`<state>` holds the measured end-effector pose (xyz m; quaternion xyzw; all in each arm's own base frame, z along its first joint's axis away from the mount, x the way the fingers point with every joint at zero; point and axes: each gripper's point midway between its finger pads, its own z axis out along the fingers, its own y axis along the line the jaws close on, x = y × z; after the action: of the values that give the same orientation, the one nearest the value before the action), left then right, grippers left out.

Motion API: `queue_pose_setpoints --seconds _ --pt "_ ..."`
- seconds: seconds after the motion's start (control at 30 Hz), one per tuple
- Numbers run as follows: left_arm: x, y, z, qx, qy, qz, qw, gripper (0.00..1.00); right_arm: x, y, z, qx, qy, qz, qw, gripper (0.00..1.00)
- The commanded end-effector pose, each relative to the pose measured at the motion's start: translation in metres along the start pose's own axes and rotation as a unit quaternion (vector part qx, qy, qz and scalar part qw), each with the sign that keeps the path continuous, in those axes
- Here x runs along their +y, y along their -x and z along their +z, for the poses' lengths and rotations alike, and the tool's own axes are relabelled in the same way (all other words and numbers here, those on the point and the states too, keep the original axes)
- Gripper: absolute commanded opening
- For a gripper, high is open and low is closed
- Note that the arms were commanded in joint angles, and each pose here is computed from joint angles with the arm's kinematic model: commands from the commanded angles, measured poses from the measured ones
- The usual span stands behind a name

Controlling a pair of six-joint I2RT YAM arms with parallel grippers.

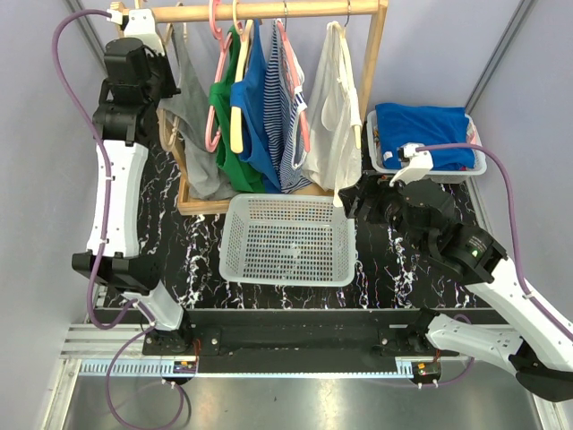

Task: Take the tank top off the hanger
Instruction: Pick up the hanger from the clothesline.

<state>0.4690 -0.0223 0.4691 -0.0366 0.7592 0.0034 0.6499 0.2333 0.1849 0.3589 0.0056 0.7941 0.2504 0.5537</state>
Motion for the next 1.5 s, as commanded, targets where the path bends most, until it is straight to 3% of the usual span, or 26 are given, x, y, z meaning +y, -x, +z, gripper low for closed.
queue_pose_setpoints --seconds 0.0,0.23,0.47,0.7,0.8,0.9,1.0,1.27,1.47 --pt "-0.015 0.119 -0.080 -0.186 -0.067 0.012 0.980 0.00 0.011 0.011 0.000 -0.022 0.020 0.017 0.999 0.89" --pt "-0.008 0.100 -0.119 -0.177 -0.069 0.039 0.981 0.00 0.010 0.016 -0.006 -0.032 0.022 0.019 0.999 0.89" --pt "0.001 0.020 -0.149 -0.101 -0.071 0.056 0.991 0.00 0.011 0.031 -0.013 -0.052 0.027 0.015 0.998 0.89" --pt "0.002 -0.026 -0.180 -0.053 -0.089 0.064 0.993 0.00 0.015 0.038 -0.018 -0.058 0.037 0.011 0.998 0.89" --pt "0.002 -0.028 -0.196 -0.057 -0.101 0.091 0.989 0.00 0.016 0.038 -0.019 -0.058 0.042 0.012 0.997 0.89" --pt "-0.006 -0.011 -0.226 -0.106 -0.141 0.150 0.973 0.00 0.015 0.034 -0.019 -0.055 0.042 0.012 0.998 0.89" --pt "-0.024 0.031 -0.274 -0.209 -0.192 0.200 0.938 0.00 0.015 0.031 -0.017 -0.054 0.045 0.009 0.997 0.89" --pt "-0.007 0.148 -0.376 -0.415 -0.128 0.189 0.881 0.00 0.019 0.033 -0.016 -0.058 0.055 0.004 0.997 0.89" --pt "-0.008 0.184 -0.410 -0.467 -0.126 0.186 0.855 0.00 0.019 0.035 -0.021 -0.064 0.060 0.004 0.996 0.89"
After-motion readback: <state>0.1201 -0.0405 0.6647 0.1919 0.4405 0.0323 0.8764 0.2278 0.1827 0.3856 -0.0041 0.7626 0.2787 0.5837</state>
